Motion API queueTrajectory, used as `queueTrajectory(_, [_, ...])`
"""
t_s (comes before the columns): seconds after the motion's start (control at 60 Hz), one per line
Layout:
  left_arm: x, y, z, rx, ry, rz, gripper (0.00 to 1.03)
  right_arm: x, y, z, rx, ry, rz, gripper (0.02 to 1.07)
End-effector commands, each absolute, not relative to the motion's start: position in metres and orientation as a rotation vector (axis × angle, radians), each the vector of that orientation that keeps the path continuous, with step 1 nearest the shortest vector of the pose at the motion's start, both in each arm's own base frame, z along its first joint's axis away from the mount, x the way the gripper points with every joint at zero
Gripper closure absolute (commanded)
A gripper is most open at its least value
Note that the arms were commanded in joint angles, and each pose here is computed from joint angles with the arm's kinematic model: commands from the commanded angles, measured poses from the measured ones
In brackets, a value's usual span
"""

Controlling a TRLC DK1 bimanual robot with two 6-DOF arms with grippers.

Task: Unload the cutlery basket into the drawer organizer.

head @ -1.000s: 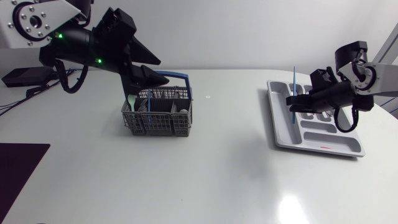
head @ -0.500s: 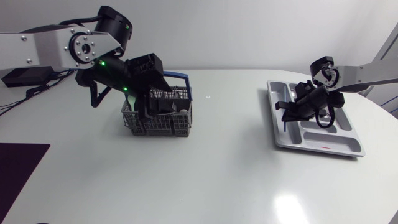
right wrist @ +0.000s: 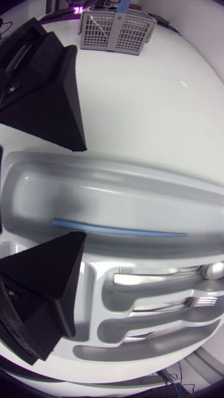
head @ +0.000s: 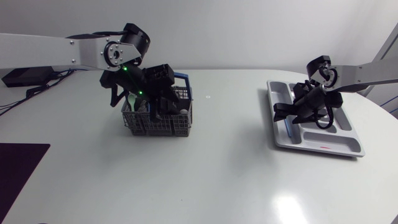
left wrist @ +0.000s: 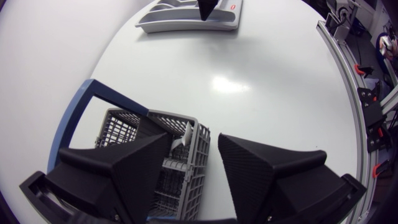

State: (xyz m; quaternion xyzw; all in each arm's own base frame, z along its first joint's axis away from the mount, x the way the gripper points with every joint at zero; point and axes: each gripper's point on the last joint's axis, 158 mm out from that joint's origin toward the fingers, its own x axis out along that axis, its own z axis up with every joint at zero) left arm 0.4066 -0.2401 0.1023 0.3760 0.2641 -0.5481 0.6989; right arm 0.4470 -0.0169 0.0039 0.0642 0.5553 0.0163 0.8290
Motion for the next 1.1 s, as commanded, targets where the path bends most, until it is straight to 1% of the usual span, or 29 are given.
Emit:
queueTrajectory(0.0, [0.415, -0.245, 0.1, 0.836, 0.583, -1.259, 0.61, 0.436, -0.006, 0.003, 0.134, 1.192, 0.041, 0.07])
queueTrajectory(0.117, [0.419, -0.246, 0.096, 0.824, 0.59, -1.266, 0.65, 0.435, 0.002, 0.011, 0.119, 1.171, 0.051, 0.07])
queueTrajectory(0.233, [0.421, -0.248, 0.091, 0.818, 0.597, -1.276, 0.66, 0.434, 0.012, 0.019, 0.102, 1.151, 0.063, 0.07])
queueTrajectory(0.367, [0.423, -0.25, 0.088, 0.809, 0.596, -1.284, 0.73, 0.432, 0.022, 0.026, 0.083, 1.133, 0.078, 0.07])
queueTrajectory(0.5, [0.425, -0.25, 0.086, 0.807, 0.599, -1.284, 0.75, 0.429, 0.027, 0.027, 0.076, 1.132, 0.089, 0.07])
queueTrajectory(0.55, [0.426, -0.25, 0.088, 0.807, 0.596, -1.281, 0.79, 0.428, 0.029, 0.027, 0.073, 1.132, 0.093, 0.07])
queueTrajectory(0.983, [0.42, -0.253, 0.074, 0.795, 0.633, -1.301, 0.8, 0.42, 0.032, 0.03, 0.066, 1.123, 0.1, 0.07])
queueTrajectory(1.083, [0.416, -0.252, 0.072, 0.794, 0.64, -1.305, 0.88, 0.419, 0.032, 0.029, 0.066, 1.123, 0.1, 0.07])
